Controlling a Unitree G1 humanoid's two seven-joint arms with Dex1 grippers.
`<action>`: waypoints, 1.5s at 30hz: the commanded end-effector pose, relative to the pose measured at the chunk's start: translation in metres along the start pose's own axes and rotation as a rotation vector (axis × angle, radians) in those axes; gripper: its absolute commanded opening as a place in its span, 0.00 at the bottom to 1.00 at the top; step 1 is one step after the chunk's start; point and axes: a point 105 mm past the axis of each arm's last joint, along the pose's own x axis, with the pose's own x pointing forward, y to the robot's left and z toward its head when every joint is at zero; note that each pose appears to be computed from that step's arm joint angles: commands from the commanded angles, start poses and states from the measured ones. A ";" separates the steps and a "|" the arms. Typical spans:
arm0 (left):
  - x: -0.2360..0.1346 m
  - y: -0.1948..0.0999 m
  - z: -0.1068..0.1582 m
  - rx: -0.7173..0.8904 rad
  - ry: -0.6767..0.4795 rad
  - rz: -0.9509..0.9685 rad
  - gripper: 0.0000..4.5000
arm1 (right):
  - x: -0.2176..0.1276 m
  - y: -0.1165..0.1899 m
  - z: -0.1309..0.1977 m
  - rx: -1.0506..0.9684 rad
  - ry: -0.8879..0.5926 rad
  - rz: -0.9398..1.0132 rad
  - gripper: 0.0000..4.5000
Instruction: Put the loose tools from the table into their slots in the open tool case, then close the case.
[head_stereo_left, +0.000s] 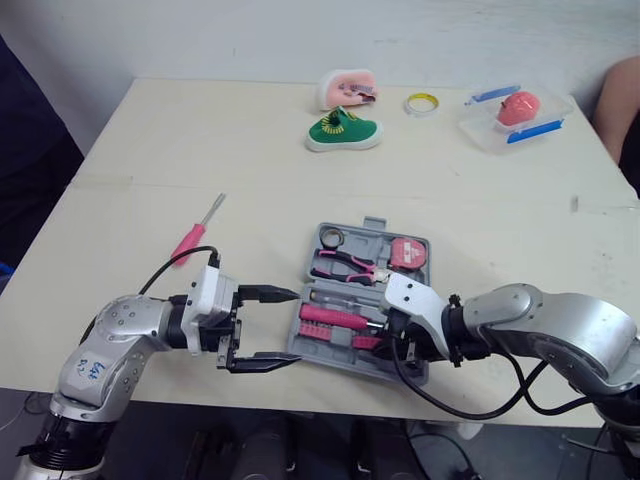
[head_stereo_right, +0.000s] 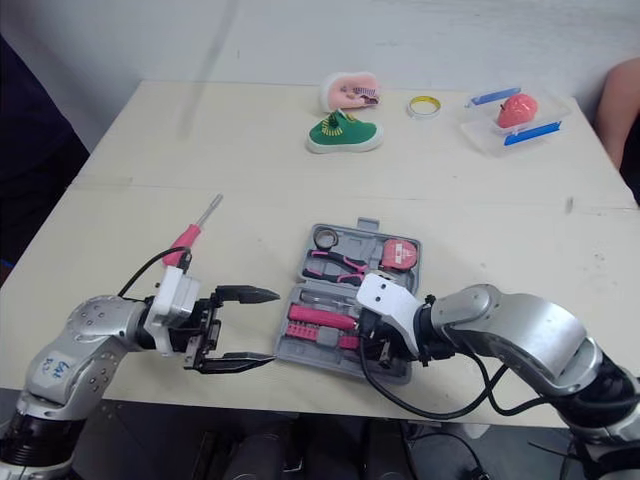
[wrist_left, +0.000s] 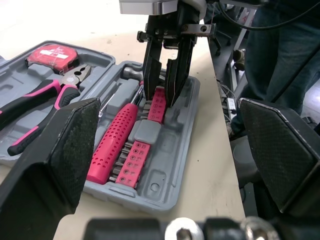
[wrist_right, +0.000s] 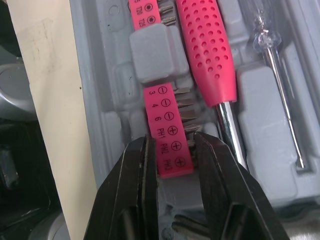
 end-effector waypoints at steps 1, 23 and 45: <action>-0.001 -0.003 0.006 0.025 -0.002 0.003 1.00 | 0.004 0.001 -0.002 0.005 0.023 0.003 0.16; 0.000 -0.004 0.000 -0.010 -0.021 0.030 1.00 | -0.035 0.010 0.010 -0.006 -0.113 0.106 0.81; -0.010 0.010 -0.015 0.024 -0.015 0.060 1.00 | -0.027 -0.010 -0.007 -0.312 -0.627 0.041 0.30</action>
